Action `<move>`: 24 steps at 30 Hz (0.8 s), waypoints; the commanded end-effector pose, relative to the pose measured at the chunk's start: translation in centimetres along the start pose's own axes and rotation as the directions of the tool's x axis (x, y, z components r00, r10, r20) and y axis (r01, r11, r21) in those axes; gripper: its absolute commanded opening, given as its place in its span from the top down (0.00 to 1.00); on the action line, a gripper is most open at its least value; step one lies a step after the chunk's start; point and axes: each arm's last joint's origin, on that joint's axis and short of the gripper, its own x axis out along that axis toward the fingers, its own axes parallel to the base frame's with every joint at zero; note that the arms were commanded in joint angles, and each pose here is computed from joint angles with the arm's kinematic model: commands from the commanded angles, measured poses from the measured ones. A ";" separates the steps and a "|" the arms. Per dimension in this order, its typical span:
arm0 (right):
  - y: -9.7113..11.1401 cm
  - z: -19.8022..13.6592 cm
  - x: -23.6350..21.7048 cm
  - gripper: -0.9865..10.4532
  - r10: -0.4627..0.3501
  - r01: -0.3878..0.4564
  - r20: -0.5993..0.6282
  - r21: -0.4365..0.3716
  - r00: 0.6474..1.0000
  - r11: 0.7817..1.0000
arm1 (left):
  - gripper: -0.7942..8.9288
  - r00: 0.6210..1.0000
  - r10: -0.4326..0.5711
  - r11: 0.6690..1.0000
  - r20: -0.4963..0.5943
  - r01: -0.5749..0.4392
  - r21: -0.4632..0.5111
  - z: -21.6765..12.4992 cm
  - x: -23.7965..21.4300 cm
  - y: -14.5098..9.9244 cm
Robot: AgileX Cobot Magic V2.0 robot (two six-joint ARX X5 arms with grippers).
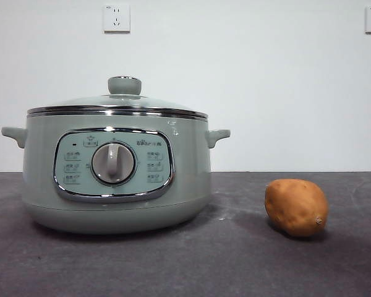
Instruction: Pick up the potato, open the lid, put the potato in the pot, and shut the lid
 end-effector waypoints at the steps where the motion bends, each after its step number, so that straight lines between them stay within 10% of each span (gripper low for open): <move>1: -0.2 -0.4 0.1 0.91 -0.007 0.009 -0.018 0.111 1.000 0.994 | 0.92 1.000 -0.013 0.974 -0.010 0.011 -0.227 -0.4 0.2 0.1; 24: 2.2 5.0 -1.2 0.92 0.000 0.001 -0.077 0.008 0.997 1.000 | 0.93 0.981 -0.188 0.973 -0.045 0.180 -0.143 2.8 -1.4 -1.5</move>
